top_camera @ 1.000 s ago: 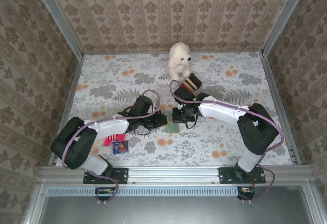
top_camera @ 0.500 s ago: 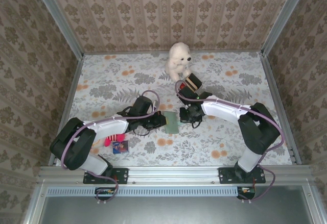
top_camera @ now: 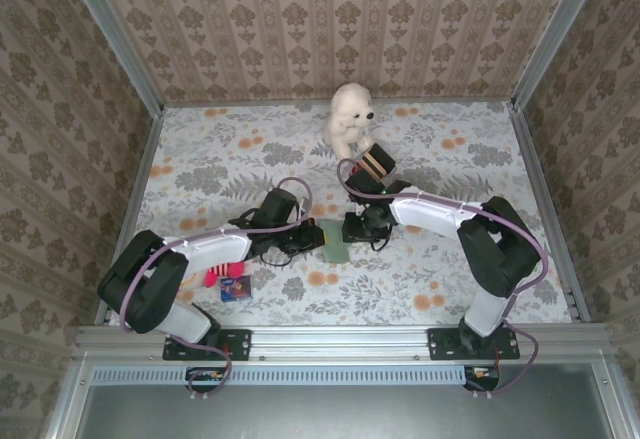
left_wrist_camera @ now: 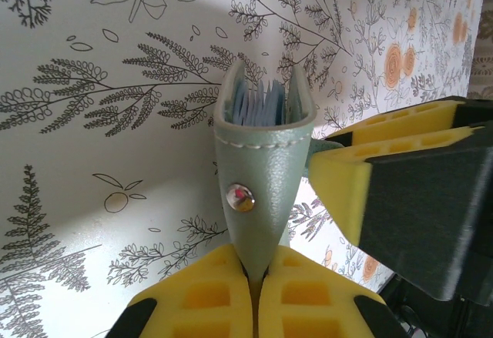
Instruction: Take the credit cards out of the card holder
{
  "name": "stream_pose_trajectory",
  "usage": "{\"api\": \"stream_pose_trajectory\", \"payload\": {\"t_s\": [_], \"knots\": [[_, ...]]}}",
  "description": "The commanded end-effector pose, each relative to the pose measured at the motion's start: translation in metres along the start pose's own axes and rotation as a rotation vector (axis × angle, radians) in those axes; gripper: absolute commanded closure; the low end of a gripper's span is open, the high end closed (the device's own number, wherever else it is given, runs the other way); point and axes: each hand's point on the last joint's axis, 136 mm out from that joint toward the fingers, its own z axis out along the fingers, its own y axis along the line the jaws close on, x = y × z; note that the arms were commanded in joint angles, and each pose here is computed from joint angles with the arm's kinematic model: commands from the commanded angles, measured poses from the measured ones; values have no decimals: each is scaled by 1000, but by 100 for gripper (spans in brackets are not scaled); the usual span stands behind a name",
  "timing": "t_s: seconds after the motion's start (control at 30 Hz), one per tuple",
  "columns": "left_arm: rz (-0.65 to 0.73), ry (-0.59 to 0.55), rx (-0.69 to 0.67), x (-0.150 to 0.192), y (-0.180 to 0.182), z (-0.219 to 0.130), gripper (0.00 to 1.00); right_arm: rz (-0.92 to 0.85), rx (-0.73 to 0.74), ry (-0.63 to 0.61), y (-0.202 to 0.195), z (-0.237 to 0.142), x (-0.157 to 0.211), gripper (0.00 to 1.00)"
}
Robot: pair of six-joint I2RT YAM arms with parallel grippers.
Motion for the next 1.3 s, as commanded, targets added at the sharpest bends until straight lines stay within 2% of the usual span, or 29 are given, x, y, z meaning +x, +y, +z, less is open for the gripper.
{"api": "stream_pose_trajectory", "payload": {"t_s": [0.0,0.13,0.2,0.37,0.53,0.77,0.83,1.13,1.27], "knots": [[36,8,24,-2,-10,0,100,-9,-22,19,6,3,-1,69],[33,8,21,-2,-10,-1,99,-21,-43,5,11,7,-7,78],[27,7,1,-2,-7,-1,91,-21,-40,-9,11,8,-11,83],[26,-9,-74,-6,0,-10,66,-29,-10,-62,7,-2,-19,91],[34,-47,-154,-16,7,-30,33,-70,34,-104,0,-31,-17,92],[27,-113,-241,-30,19,-57,16,-135,-59,-101,19,-66,-6,92],[19,-135,-280,-33,25,-65,1,-152,-113,-97,32,-72,-2,92],[-33,-222,-321,-39,41,-92,0,-186,-257,-116,76,-88,-4,92],[-38,-256,-313,-41,42,-102,0,-171,-284,-102,85,-81,-3,92]]}}
